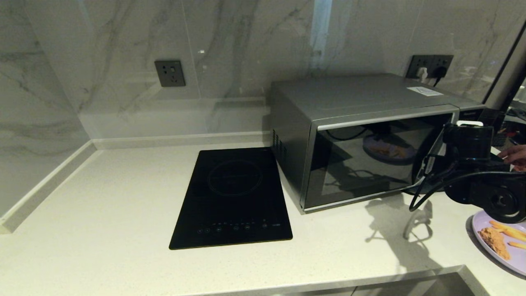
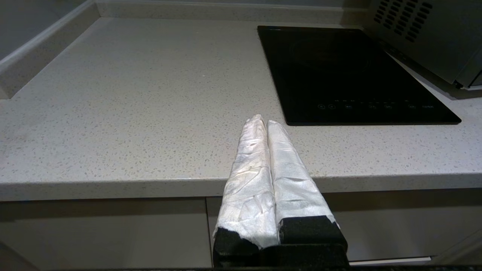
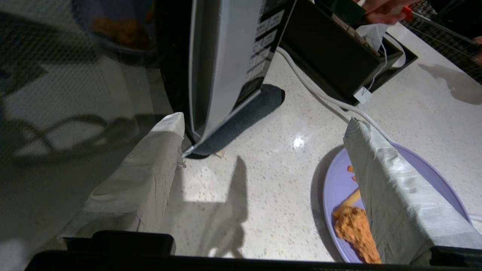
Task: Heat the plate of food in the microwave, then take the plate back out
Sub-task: Open the microwave oven
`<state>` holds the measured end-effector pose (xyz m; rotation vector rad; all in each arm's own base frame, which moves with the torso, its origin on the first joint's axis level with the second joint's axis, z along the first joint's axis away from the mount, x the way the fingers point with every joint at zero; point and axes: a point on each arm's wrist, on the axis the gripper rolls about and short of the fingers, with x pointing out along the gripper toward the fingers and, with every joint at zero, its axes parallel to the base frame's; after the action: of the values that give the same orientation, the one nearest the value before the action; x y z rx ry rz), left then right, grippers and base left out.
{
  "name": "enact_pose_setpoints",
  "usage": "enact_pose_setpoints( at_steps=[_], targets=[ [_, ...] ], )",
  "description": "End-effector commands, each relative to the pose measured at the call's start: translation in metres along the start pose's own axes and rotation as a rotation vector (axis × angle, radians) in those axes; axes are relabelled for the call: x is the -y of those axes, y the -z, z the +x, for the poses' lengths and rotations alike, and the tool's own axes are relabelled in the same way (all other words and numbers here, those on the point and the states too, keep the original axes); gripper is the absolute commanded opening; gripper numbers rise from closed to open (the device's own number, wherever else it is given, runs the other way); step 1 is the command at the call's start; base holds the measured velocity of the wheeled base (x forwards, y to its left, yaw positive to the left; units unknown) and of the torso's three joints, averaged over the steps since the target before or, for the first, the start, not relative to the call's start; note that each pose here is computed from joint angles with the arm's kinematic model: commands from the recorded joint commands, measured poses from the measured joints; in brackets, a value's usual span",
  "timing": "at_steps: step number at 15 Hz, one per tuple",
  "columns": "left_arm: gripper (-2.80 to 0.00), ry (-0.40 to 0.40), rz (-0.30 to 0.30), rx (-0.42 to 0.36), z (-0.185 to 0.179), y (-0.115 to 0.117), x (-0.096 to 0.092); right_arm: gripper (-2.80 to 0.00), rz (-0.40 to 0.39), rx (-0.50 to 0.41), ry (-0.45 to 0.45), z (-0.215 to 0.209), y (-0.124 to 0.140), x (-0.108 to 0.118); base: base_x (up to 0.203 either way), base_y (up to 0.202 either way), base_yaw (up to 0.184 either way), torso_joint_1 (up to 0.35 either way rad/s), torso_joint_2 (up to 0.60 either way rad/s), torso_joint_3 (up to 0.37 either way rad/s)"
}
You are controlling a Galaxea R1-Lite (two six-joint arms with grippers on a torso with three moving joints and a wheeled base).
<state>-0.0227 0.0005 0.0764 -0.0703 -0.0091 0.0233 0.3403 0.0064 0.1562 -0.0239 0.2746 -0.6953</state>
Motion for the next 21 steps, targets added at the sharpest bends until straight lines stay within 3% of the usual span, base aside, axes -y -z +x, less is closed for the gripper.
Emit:
enact_pose_setpoints(
  at_steps=[1,16,17,21],
  targets=[
    [-2.80,-0.001,0.000,-0.001,0.000,0.000,0.000,0.00,0.008,0.003,0.022,0.015,-0.001,-0.005,0.000,0.000,0.000,0.000,0.00,0.000],
    [-2.80,-0.001,0.000,-0.001,0.000,0.000,0.000,0.00,0.026,0.001,0.096,0.063,0.001,-0.007,0.000,0.000,0.000,0.000,0.00,0.000],
    [-2.80,-0.001,0.000,-0.001,0.000,0.000,0.000,-2.80,0.029,0.003,0.097,0.064,0.000,-0.007,0.000,0.000,0.000,0.000,0.00,0.000],
    [-2.80,-0.001,0.000,-0.001,0.000,0.000,0.000,-2.80,0.034,0.010,0.099,0.066,-0.003,-0.007,0.000,0.000,0.000,0.000,0.00,0.000]
  ],
)
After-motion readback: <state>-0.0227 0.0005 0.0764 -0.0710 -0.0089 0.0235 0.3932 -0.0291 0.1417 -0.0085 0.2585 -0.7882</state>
